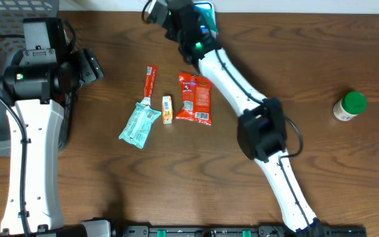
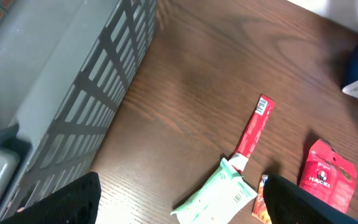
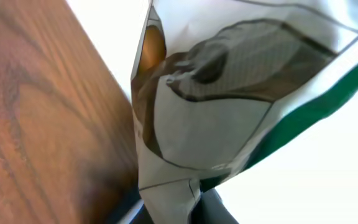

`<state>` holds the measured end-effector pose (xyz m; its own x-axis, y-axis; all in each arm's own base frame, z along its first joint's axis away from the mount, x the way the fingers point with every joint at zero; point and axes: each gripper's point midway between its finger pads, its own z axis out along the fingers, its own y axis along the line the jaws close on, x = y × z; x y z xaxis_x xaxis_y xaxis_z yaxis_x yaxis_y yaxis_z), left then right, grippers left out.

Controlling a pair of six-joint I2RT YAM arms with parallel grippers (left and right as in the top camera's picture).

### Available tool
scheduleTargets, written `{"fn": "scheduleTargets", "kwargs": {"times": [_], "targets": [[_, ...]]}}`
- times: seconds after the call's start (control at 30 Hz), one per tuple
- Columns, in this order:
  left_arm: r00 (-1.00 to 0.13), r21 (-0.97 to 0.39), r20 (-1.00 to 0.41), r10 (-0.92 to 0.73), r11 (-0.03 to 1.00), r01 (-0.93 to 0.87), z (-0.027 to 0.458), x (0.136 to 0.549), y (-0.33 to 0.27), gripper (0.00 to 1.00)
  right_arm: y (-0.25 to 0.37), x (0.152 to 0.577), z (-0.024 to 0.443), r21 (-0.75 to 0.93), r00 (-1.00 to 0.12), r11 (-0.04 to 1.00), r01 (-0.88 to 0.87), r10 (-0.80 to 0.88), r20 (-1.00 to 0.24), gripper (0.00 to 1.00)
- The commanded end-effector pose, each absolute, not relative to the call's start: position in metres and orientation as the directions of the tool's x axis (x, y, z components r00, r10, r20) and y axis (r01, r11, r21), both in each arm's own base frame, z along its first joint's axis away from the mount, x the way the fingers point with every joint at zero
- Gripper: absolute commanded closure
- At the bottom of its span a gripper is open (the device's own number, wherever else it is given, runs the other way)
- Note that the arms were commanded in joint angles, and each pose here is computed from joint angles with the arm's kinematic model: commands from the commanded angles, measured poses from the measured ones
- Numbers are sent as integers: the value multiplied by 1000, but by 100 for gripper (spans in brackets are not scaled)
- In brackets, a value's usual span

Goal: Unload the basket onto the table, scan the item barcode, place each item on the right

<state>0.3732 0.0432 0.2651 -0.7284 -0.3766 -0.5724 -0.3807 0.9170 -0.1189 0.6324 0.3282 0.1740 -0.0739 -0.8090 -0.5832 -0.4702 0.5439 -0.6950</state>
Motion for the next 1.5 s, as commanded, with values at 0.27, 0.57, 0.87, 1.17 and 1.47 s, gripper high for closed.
{"fn": "scheduleTargets", "kwargs": {"times": [0.27,0.57,0.87,1.17,1.47], "targets": [[-730,-101,-573,-373,916,-388,264,373,47,16,212,490,408,-298,-353,900,-318,-404,-844,99],[-730,-101,-573,-373,916,-388,264,373,47,16,87,414,349,-112,-784,985,-135,-175,-595,99],[-730,-101,-573,-373,916,-388,264,373,47,16,17,405,231,20,-965,1000,2,7,-262,99],[-730,-101,-573,-373,916,-388,264,373,47,16,-30,413,114,-10,-979,1000,-17,-19,-202,99],[-730,-101,-573,-373,916,-388,264,373,47,16,-53,410,70,-68,-977,998,-15,-29,-210,58]]}}
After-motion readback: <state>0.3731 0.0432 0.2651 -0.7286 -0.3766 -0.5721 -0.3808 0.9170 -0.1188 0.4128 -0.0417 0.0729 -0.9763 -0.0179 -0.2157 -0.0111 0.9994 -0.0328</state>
